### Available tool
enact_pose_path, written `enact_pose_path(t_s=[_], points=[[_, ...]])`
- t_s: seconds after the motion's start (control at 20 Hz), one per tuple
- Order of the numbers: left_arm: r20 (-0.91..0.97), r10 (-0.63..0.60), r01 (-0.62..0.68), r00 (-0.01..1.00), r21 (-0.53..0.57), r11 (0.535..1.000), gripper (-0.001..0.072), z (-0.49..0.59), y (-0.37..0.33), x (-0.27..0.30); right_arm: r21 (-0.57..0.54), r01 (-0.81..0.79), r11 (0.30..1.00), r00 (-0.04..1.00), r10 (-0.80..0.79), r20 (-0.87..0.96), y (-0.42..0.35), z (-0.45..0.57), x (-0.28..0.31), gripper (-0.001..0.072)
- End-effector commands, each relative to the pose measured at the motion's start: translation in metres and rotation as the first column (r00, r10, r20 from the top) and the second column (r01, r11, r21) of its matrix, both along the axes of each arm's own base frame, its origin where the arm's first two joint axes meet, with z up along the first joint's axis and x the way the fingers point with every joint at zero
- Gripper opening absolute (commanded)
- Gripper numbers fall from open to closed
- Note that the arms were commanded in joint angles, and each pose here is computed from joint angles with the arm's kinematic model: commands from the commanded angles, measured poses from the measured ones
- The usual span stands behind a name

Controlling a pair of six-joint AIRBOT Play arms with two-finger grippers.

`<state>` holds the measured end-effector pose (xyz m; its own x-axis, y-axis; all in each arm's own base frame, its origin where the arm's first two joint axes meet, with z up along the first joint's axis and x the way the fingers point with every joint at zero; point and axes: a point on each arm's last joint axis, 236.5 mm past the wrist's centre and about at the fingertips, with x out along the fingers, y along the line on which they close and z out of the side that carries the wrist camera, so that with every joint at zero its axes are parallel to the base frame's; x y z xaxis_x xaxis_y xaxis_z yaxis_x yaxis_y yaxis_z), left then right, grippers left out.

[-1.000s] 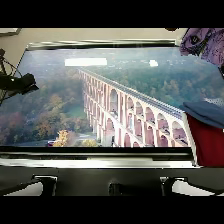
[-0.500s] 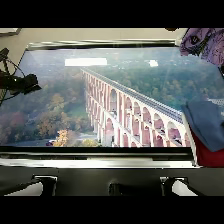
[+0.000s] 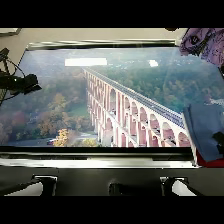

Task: Fold the clothes and pants, and hang the long-sleeved shirts on hangers.

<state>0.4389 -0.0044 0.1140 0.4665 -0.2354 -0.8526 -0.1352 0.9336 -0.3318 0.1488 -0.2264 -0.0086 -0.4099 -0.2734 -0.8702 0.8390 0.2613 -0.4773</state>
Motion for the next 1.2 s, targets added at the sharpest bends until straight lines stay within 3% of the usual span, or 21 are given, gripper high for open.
enact_pose_path(t_s=[0.0, 0.1, 0.15, 0.3, 0.35, 0.4, 0.55, 0.75, 0.95, 1.15], points=[[0.0, 0.0, 0.0, 1.0, 0.0, 1.0, 0.002, 0.0, 0.0, 0.0, -0.012, 0.004, 1.0, 0.998, -0.005, -0.057, -0.001, -0.001, -0.014, 0.0191], [0.0, 0.0, 0.0, 1.0, 0.0, 1.0, 0.002, 0.0, 0.0, 0.0, -0.028, -0.016, 0.999, 0.996, 0.014, -0.085, -0.006, 0.004, -0.018, 0.0338], [-0.001, -0.001, 0.001, 1.0, 0.0, 1.0, 0.002, 0.0, 0.0, 0.0, -0.015, -0.065, 0.998, 0.995, 0.064, -0.081, -0.009, 0.005, -0.013, 0.0359], [-0.067, -0.023, 0.023, 0.998, -0.006, 1.0, 0.002, -0.007, -0.004, -0.015, -0.003, -0.263, 0.965, 0.951, 0.26, 0.17, -0.015, 0.018, 0.057, 0.0339], [-0.083, -0.029, 0.029, 0.996, -0.008, 1.0, 0.002, -0.007, -0.005, -0.019, -0.038, -0.344, 0.938, 0.886, 0.337, 0.317, -0.008, 0.031, 0.098, 0.0261], [-0.08, -0.037, 0.036, 0.996, -0.005, 0.999, 0.002, -0.005, -0.005, -0.021, -0.1, -0.437, 0.894, 0.776, 0.431, 0.461, 0.007, 0.051, 0.146, 0.0107], [-0.031, -0.122, 0.123, 0.992, 0.039, 0.992, 0.0019, 0.007, -0.009, -0.025, -0.227, -0.7, 0.677, 0.426, 0.651, 0.629, 0.107, 0.087, 0.241, 0.0059], [-0.024, -0.194, 0.195, 0.981, 0.145, 0.97, 0.0018, 0.011, -0.019, -0.049, -0.248, -0.888, 0.387, 0.134, 0.734, 0.666, 0.266, 0.092, 0.266, 0.0034], [-0.016, -0.238, 0.235, 0.971, 0.224, 0.946, 0.0019, 0.004, -0.029, -0.066, -0.229, -0.956, 0.185, -0.021, 0.732, 0.68, 0.369, 0.091, 0.241, 0.0034], [0.017, -0.236, 0.226, 0.972, 0.229, 0.947, 0.002, 0.013, -0.03, -0.066, -0.233, -0.964, 0.127, -0.07, 0.728, 0.683, 0.394, 0.092, 0.232, 0.0034]])
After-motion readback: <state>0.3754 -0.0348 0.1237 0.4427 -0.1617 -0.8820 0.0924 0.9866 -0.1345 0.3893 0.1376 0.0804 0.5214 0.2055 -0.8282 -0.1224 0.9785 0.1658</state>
